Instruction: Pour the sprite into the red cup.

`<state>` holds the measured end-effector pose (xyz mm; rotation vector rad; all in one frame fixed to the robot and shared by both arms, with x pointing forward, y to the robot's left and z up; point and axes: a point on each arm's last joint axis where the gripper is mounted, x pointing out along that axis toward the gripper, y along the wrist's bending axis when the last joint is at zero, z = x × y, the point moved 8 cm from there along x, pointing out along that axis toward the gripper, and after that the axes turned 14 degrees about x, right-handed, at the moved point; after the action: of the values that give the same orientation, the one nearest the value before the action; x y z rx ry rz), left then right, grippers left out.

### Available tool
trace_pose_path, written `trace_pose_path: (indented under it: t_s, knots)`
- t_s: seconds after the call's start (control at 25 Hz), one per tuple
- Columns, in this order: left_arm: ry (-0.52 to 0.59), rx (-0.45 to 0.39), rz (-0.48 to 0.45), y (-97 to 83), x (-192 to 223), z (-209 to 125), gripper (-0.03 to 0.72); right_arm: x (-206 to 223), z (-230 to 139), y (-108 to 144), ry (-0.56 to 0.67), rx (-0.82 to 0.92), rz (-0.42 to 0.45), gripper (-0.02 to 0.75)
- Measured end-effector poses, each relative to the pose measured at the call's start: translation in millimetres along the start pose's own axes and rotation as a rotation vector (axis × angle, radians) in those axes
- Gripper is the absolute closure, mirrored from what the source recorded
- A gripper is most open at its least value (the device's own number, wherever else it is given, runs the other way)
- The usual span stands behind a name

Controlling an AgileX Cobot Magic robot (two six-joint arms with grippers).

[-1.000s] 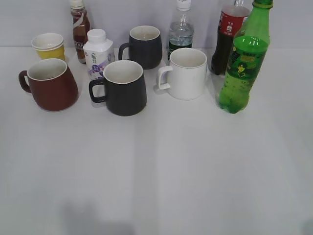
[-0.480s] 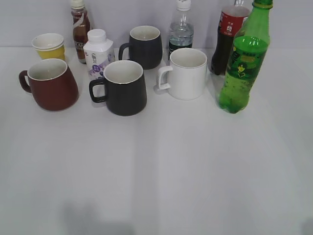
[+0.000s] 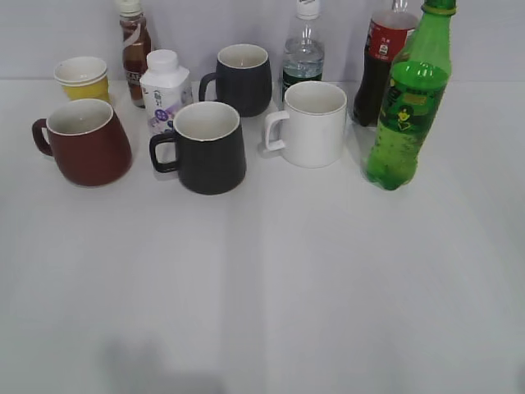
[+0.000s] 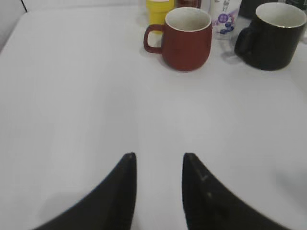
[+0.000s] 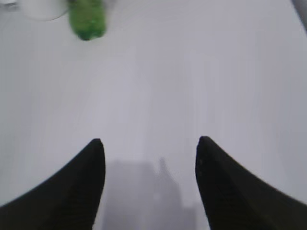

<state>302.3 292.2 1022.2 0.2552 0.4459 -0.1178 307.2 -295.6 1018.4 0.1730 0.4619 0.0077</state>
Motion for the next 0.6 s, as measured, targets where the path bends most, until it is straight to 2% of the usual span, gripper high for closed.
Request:
trace_pose_path:
  t_s: [0.6]
  knots:
    - [-0.005, 0.000, 0.002, 0.0, -0.6, 0.2, 0.447, -1.8, 0.2, -0.4, -0.014, 0.003, -0.003, 0.290]
